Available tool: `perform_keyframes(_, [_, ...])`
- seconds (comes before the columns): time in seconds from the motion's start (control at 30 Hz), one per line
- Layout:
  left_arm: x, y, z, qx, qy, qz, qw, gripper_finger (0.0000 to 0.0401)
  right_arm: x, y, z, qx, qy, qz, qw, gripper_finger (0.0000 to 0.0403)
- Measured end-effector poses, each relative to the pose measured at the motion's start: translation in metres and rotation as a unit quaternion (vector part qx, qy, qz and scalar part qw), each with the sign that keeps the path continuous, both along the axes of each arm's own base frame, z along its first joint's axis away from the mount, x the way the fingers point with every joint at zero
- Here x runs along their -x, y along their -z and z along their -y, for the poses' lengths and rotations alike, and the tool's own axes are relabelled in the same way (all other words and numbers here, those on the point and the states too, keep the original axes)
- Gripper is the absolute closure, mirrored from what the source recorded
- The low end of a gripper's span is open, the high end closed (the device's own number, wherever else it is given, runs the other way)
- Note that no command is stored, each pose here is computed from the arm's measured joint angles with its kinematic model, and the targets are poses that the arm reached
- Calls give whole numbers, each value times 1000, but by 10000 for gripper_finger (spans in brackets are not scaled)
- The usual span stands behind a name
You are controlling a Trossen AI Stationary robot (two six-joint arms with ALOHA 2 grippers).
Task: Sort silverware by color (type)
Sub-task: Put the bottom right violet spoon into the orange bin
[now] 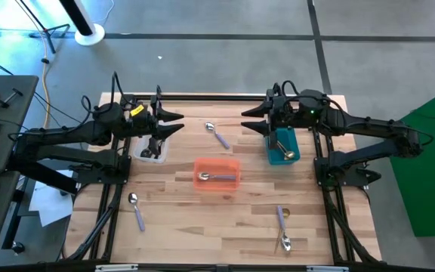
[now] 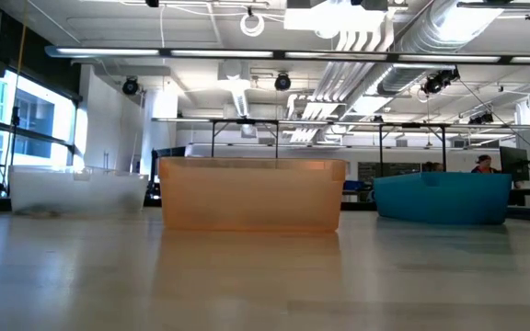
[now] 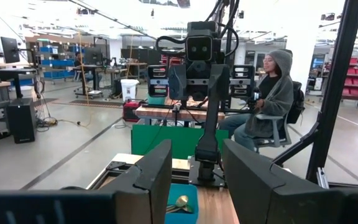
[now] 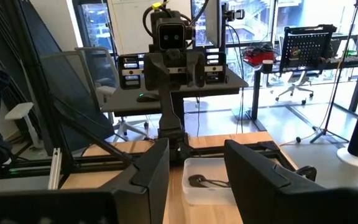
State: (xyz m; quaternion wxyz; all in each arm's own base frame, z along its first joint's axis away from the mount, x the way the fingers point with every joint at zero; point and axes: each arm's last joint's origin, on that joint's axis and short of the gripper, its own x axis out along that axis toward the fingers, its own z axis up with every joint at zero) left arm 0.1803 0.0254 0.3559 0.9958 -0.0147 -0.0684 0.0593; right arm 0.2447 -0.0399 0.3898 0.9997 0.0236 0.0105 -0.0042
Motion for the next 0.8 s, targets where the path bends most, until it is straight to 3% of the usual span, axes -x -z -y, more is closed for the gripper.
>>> perform_keyframes(0.67, [0,0,0,5,1,0,1000,270,0,0,0,-1,0,0,1000,263])
perform_keyframes(0.8, [0,0,0,5,1,0,1000,270,0,0,0,-22,1,0,1000,263])
